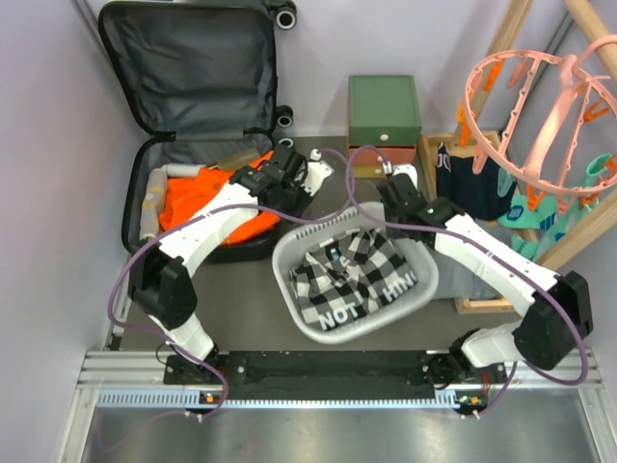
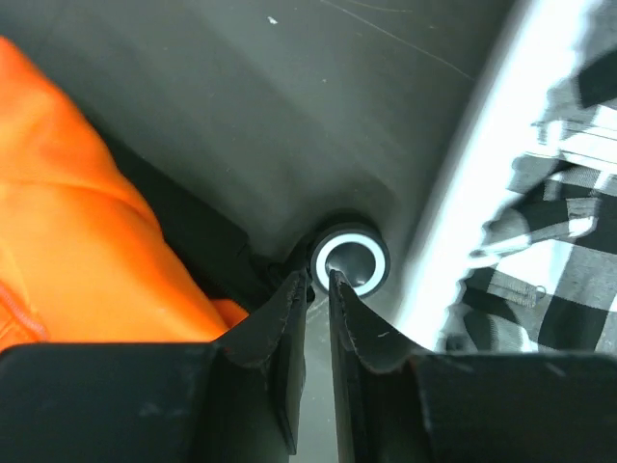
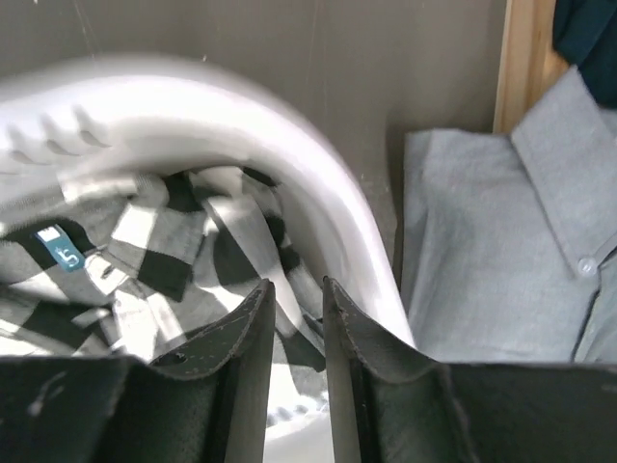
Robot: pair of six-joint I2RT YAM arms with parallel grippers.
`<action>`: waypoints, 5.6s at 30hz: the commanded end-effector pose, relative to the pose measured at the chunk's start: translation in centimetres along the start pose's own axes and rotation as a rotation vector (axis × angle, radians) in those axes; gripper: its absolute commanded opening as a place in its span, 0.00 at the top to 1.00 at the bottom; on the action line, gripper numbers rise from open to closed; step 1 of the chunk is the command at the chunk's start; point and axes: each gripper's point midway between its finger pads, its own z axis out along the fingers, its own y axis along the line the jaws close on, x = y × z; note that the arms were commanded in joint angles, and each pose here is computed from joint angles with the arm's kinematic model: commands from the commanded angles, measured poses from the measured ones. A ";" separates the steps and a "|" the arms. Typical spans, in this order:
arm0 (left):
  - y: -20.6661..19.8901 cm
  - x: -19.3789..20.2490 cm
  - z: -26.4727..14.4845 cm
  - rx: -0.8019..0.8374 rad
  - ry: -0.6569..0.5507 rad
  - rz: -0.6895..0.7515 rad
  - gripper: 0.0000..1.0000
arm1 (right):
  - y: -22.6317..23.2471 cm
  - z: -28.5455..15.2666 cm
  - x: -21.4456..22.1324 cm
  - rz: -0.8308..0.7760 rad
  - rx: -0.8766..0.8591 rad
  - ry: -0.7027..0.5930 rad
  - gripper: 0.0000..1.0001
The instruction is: Open, take out, and arrange the luggage
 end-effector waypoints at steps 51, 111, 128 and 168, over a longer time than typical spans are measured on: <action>18.9 6.9 -11.9 -0.428 -0.111 -0.446 0.63 | 19.2 6.2 -9.9 0.071 -0.402 -0.266 0.91; 29.4 19.0 -6.8 -0.358 -0.149 -0.873 1.00 | 42.3 -4.3 -17.8 -0.119 -1.003 -0.674 1.00; 31.7 21.3 -8.4 -0.499 -0.076 -0.867 1.00 | 40.0 11.3 -11.5 0.211 -0.856 -0.088 1.00; 29.2 27.8 0.5 -0.283 0.251 -0.940 0.34 | 35.8 14.8 -9.3 -0.298 -0.314 -0.329 0.41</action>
